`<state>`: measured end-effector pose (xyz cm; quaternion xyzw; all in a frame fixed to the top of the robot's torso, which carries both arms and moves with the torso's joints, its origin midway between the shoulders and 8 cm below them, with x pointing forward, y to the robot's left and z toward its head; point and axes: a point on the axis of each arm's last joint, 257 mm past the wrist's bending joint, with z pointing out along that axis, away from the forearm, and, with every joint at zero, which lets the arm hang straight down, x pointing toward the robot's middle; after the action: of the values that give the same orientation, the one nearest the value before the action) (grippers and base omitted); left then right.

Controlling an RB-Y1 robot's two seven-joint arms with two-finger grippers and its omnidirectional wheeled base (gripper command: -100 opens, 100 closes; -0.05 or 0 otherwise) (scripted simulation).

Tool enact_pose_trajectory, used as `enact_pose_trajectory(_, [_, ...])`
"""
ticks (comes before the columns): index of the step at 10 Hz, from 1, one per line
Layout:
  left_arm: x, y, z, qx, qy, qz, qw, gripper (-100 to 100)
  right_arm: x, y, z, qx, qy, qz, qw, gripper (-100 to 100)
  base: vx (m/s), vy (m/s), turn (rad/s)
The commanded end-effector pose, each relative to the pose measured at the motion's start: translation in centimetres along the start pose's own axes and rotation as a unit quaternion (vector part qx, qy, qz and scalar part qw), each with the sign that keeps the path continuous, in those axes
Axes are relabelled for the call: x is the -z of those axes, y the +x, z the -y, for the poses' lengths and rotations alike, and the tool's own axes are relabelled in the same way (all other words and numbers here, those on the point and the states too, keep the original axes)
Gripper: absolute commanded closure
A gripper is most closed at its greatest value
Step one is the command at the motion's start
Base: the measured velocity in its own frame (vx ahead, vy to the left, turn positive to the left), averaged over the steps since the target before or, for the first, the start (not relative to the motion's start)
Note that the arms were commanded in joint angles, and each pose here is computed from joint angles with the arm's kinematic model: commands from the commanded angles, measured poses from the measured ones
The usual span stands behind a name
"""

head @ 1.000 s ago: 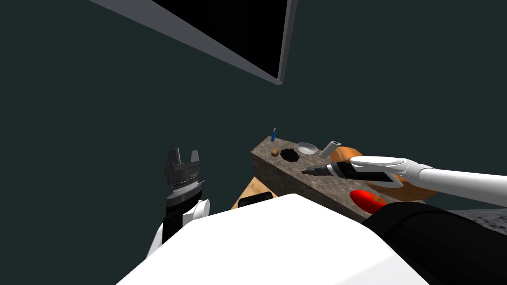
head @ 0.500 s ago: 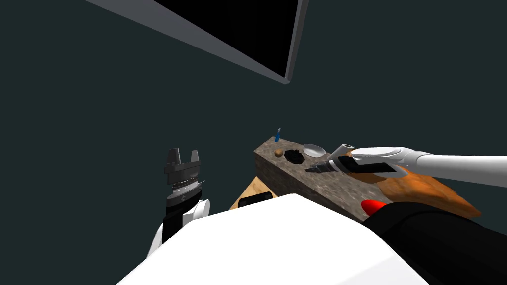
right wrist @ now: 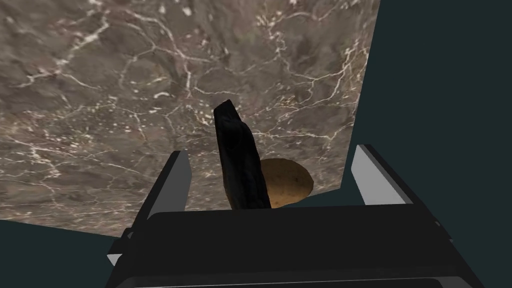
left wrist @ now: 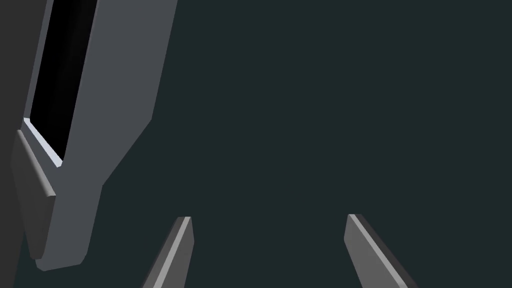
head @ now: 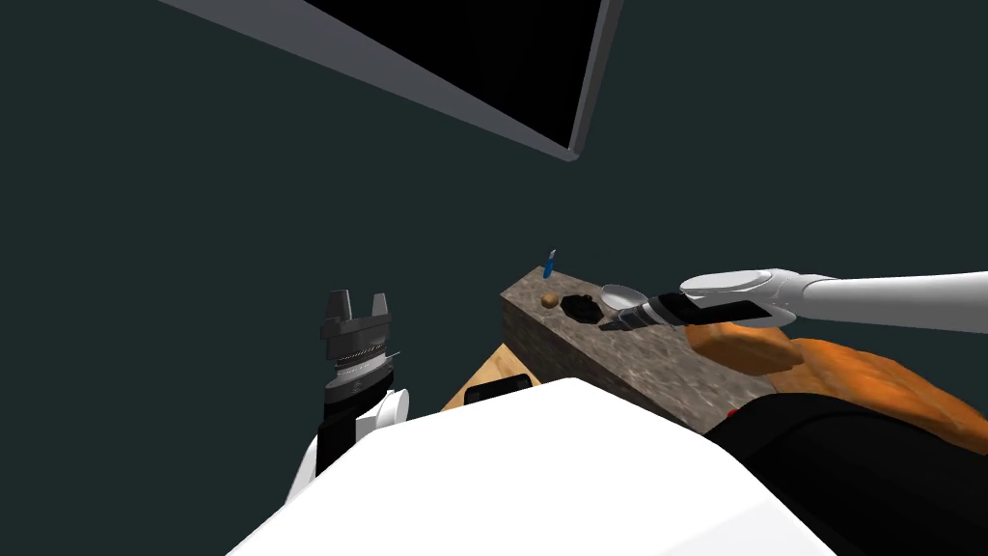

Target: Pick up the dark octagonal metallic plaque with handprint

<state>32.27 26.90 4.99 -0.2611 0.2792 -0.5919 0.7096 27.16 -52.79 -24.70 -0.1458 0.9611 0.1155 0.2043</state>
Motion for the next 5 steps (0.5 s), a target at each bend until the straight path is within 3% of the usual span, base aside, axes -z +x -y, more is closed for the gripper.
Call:
enact_pose_trajectory(1, [0.0, 0.0, 0.0, 0.0, 0.0, 0.0, 1.0, 0, 0.9, -0.4, 0.8, 0.014, 0.01, -0.015, 0.9997, -100, -0.013, 0.005, 0.168])
enact_pose_trajectory(3, [0.0, 0.0, 0.0, 0.0, 0.0, 0.0, 1.0, 0, 1.6, -0.9, 1.4, 0.024, 0.019, -0.027, 0.9992, -100, -0.012, 0.004, 0.106])
enact_pose_trajectory(5, [0.0, 0.0, 0.0, 0.0, 0.0, 0.0, 1.0, 0, 3.0, -1.9, 2.3, 0.041, 0.034, -0.047, 0.9975, -100, -0.02, 0.01, 0.24])
